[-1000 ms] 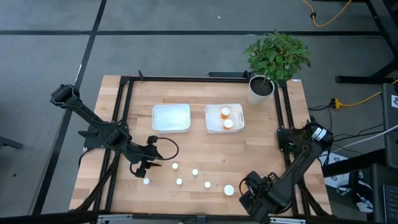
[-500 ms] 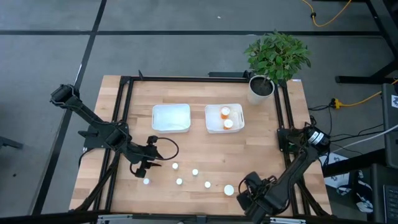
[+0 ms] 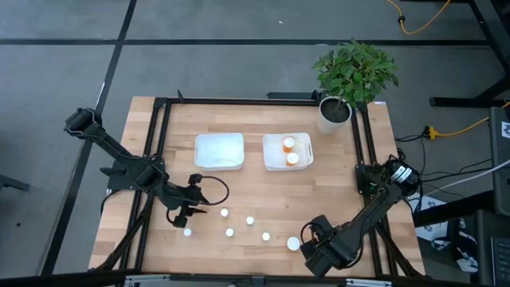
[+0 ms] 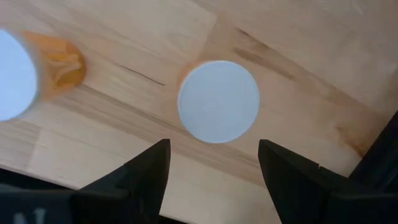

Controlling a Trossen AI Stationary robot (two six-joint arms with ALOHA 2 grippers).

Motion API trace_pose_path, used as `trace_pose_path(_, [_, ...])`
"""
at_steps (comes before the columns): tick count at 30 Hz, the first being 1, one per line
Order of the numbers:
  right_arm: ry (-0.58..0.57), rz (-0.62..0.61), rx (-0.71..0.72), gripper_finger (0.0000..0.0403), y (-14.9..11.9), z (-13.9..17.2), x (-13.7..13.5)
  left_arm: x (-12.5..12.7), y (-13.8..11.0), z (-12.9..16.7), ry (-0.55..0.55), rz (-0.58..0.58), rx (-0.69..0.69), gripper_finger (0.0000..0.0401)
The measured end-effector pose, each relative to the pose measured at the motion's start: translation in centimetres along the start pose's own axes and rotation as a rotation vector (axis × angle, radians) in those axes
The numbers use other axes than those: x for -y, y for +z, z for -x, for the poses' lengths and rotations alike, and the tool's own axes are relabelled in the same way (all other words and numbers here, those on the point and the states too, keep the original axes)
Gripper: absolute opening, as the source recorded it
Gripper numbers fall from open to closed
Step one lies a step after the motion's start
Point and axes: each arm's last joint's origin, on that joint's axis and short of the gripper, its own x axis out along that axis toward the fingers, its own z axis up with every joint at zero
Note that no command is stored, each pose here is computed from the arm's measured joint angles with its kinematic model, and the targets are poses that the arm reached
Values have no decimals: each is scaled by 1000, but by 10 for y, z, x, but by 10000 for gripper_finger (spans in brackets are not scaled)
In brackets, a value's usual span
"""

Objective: Pick and place medicine bottles into bin by pill shape (circle, oval)
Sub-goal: Put the right orange pill bottle into the right white bin

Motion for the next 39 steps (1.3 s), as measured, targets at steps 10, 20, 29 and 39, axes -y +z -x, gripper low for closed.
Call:
trace_pose_path(10, [-10, 5, 9, 245, 2, -21, 3, 0, 0, 0, 0, 0, 0, 141])
trace_pose_path(20, [5, 0, 101, 245, 7, -24, 4, 0, 0, 0, 0, 0, 0, 141])
trace_pose_path(29, [-18, -15, 56, 245, 10, -36, 6, 0, 0, 0, 0, 2, -1, 141])
trace_pose_path(39, [-11, -13, 75, 245, 11, -36, 5, 0, 0, 0, -1, 3, 0, 141])
